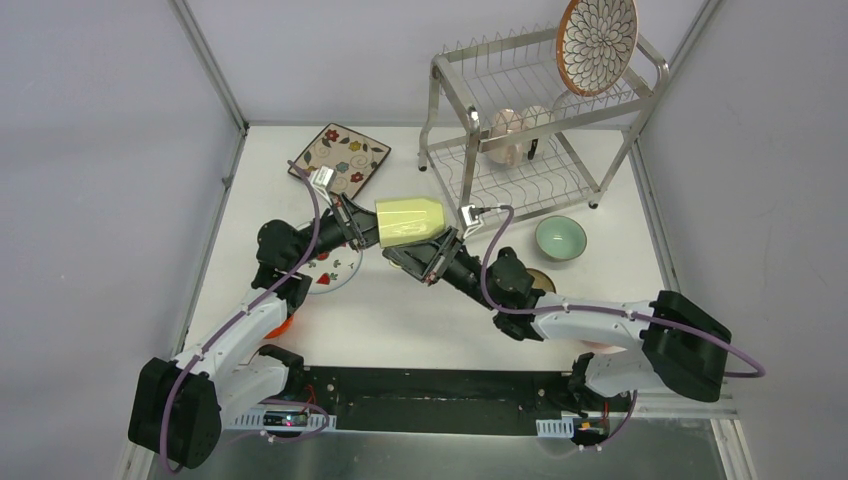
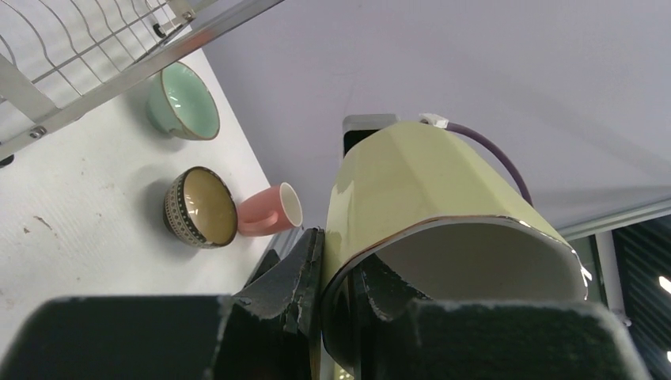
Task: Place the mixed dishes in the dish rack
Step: Pick up the cup at the center of the board.
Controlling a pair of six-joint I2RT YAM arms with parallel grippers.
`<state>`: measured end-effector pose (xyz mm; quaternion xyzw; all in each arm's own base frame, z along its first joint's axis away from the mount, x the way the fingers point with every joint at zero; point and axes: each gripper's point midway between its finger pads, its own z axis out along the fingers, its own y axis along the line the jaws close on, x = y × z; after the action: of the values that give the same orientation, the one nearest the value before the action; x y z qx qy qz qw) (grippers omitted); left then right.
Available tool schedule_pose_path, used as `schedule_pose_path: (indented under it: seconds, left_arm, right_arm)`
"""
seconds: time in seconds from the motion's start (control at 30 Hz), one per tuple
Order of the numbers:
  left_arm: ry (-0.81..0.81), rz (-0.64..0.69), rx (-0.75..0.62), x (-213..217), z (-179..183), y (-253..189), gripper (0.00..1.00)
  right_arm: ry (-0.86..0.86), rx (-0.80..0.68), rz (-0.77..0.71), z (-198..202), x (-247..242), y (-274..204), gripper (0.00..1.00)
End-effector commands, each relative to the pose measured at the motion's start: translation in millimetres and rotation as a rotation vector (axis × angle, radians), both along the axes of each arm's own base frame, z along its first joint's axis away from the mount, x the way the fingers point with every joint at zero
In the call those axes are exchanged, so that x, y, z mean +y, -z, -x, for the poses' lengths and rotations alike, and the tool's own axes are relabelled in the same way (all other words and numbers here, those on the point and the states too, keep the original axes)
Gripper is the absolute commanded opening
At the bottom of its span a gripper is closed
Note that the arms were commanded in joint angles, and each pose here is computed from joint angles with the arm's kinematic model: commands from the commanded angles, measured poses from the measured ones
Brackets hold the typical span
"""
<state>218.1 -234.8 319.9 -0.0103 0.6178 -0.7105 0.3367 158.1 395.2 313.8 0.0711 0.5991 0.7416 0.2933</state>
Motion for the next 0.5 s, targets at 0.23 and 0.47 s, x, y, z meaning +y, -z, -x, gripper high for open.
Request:
schedule_pose_path:
  seconds: [0.23, 0.47]
  left_arm:
    - [0.006, -0.043, -0.139, 0.4, 9.5, -8.3, 0.27]
    - [-0.011, -0.132, -0.121, 0.7, 7.5, 5.7, 0.65]
  right_arm:
    - [0.024, -0.012, -0.114, -6.2, -13.6, -22.0, 0.0]
    - [0.104, 0.01, -0.034, -14.1, -33.6, -4.5, 0.0]
